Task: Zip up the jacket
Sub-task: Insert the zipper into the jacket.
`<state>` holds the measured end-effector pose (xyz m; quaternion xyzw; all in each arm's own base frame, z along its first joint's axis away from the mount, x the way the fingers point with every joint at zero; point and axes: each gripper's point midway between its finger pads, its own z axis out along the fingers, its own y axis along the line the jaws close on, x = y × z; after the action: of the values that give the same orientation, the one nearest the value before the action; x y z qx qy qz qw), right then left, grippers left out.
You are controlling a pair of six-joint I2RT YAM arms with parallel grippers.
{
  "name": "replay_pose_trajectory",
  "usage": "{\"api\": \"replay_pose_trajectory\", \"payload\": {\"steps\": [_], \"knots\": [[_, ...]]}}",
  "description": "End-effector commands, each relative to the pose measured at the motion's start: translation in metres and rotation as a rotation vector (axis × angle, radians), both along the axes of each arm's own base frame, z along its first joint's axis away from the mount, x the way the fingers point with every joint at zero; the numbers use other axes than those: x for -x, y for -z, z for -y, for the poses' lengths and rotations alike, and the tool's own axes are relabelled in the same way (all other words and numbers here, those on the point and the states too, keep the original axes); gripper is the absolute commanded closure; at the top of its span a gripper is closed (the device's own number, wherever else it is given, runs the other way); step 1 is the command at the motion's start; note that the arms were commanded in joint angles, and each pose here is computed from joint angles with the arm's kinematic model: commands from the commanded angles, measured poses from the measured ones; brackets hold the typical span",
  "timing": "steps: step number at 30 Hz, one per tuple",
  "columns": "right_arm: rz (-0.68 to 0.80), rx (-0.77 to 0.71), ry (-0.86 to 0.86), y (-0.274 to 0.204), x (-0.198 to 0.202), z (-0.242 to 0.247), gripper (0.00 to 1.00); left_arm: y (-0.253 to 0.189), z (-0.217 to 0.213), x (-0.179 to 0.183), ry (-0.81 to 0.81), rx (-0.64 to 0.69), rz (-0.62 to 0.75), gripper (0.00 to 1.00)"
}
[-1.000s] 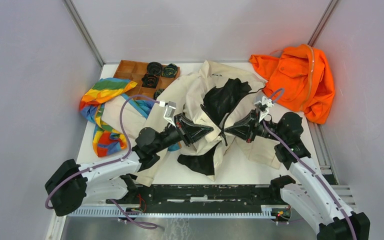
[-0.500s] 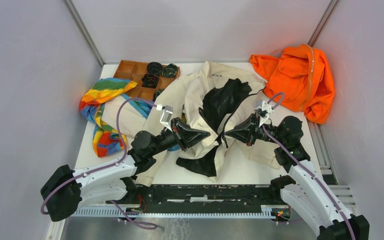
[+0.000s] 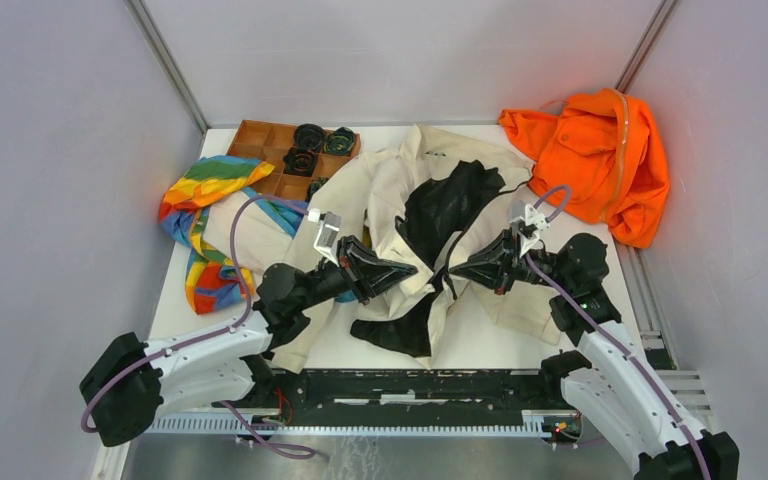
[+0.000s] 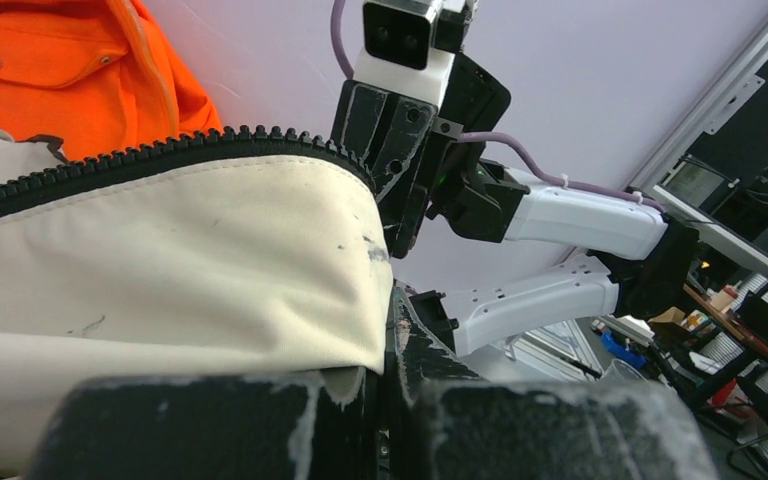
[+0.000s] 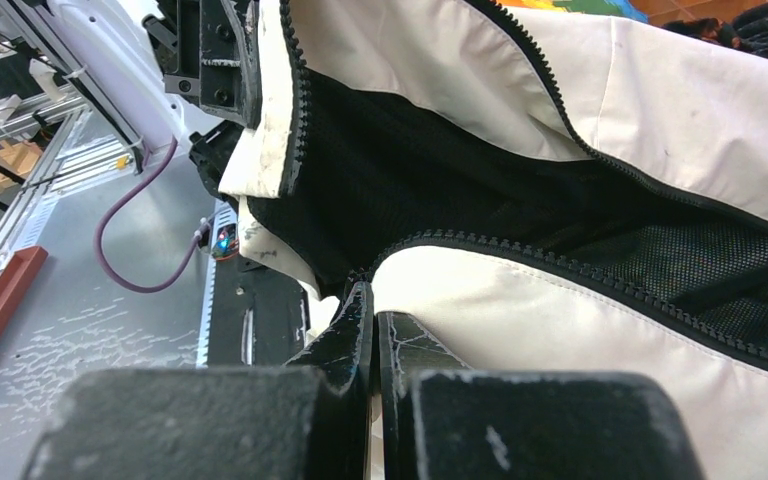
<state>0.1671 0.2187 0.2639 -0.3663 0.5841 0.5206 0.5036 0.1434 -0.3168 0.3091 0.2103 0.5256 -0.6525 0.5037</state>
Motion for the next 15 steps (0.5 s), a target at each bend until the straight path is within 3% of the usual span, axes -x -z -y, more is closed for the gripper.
{"api": "replay_pose_trajectory", "payload": {"steps": [1, 15], "knots": [[0.099, -0.048, -0.042, -0.033, 0.011, -0.001, 1.0, -0.028, -0.009, 0.013, 0.026, 0.099, 0.113, 0.98], [0.149, -0.076, -0.069, -0.046, 0.025, 0.001, 1.0, -0.018, -0.005, 0.02, 0.117, 0.066, 0.111, 0.98]]}}
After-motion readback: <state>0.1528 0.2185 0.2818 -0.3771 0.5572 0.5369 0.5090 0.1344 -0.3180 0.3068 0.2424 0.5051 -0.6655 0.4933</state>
